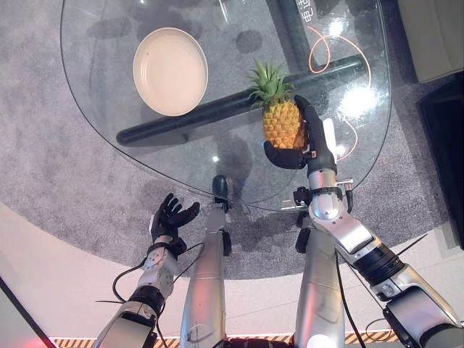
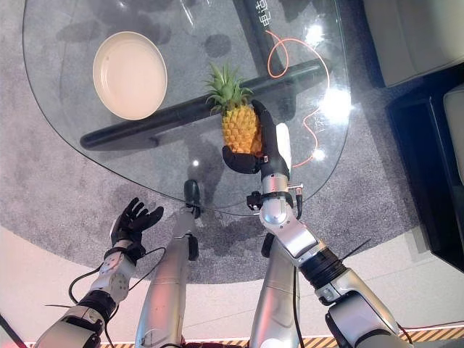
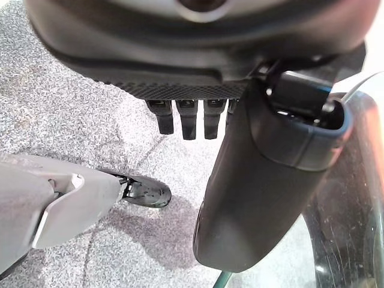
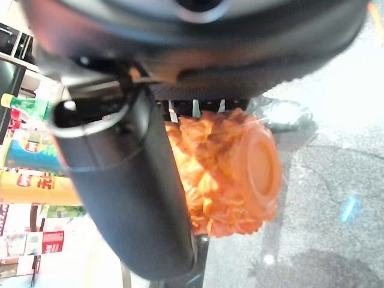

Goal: Pick up the fruit to the plate

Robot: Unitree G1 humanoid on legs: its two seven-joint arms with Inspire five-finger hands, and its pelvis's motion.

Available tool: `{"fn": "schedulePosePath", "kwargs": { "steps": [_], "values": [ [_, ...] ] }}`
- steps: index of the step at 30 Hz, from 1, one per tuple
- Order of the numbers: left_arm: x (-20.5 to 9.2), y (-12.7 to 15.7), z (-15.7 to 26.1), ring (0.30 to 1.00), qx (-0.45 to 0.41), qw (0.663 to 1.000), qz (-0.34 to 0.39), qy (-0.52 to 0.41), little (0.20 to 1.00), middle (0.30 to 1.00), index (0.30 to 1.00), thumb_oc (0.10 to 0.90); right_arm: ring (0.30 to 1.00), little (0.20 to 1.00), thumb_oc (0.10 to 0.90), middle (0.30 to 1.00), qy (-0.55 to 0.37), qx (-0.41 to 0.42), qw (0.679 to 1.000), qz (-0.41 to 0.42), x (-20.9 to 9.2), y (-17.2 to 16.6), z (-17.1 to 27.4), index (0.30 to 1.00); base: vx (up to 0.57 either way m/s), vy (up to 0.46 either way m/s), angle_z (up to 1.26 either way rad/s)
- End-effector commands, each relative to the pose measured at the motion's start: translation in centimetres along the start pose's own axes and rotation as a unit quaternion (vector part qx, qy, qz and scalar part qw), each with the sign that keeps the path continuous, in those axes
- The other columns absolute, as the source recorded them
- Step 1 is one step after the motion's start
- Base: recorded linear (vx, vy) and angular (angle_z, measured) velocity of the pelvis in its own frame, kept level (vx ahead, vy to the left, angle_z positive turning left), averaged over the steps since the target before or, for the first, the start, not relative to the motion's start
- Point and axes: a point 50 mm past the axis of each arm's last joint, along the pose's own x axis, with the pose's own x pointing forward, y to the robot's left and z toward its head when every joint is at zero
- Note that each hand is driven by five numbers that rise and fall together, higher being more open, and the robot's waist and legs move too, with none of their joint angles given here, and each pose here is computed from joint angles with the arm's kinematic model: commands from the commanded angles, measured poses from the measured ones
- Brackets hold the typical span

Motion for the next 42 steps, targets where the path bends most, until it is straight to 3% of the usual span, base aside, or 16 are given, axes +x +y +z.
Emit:
{"fn": "schedulePosePath", "kwargs": {
  "steps": [1,7,8,9,10,21,31,38,42],
  "values": [
    [-0.2,2.5,0.2,0.900,0.030,0.999,0.032,-0.002,0.900,0.900,0.900,0.800,0.900,0.900,0.800,0.900,-0.013,-0.044,0.999,-0.018,0.2,-1.2,0.0,0.900,0.00,0.000,0.00],
    [-0.3,2.3,0.1,0.900,0.031,0.999,0.031,-0.004,0.900,0.900,0.900,0.800,0.900,0.900,0.800,0.900,-0.017,-0.074,0.997,-0.016,0.4,-1.3,0.1,0.900,0.00,0.000,0.00],
    [-0.3,2.3,0.2,0.900,0.031,0.999,0.031,-0.004,0.900,0.900,0.900,0.800,0.827,0.815,0.715,0.827,-0.019,-0.079,0.997,-0.016,0.4,-1.3,0.1,0.827,0.00,0.000,0.00],
    [-0.3,2.3,0.2,0.900,0.031,0.999,0.031,-0.005,0.900,0.900,0.900,0.800,0.693,0.658,0.558,0.693,-0.020,-0.083,0.996,-0.017,0.4,-1.3,0.2,0.693,0.00,0.000,0.00],
    [-0.3,2.3,0.3,0.900,0.031,0.999,0.031,-0.006,0.900,0.900,0.900,0.800,0.300,0.200,0.100,0.300,-0.021,-0.086,0.996,-0.017,0.4,-1.3,0.2,0.300,0.00,0.000,0.00],
    [-0.2,2.7,0.8,0.900,-0.016,0.999,0.048,-0.019,0.900,0.900,0.900,0.800,0.300,0.200,0.100,0.300,-0.031,-0.095,0.994,-0.042,0.6,-1.7,0.5,0.300,0.00,0.000,0.00],
    [0.4,4.7,3.8,0.900,-0.151,0.976,0.138,-0.075,0.900,0.900,0.900,0.800,0.300,0.200,0.100,0.300,-0.056,-0.116,0.987,-0.099,1.2,-3.2,0.9,0.300,0.00,0.000,0.00],
    [0.1,7.0,9.1,0.900,-0.249,0.908,0.272,-0.197,0.900,0.900,0.900,0.800,0.300,0.200,0.100,0.300,-0.102,-0.123,0.974,-0.161,1.6,-4.7,2.2,0.300,0.00,0.040,-0.01],
    [-0.5,6.9,12.7,0.900,-0.276,0.870,0.305,-0.273,0.900,0.900,0.900,0.800,0.300,0.200,0.100,0.300,-0.138,-0.120,0.964,-0.194,2.0,-5.4,3.6,0.300,-0.01,0.023,-0.02]
  ]
}}
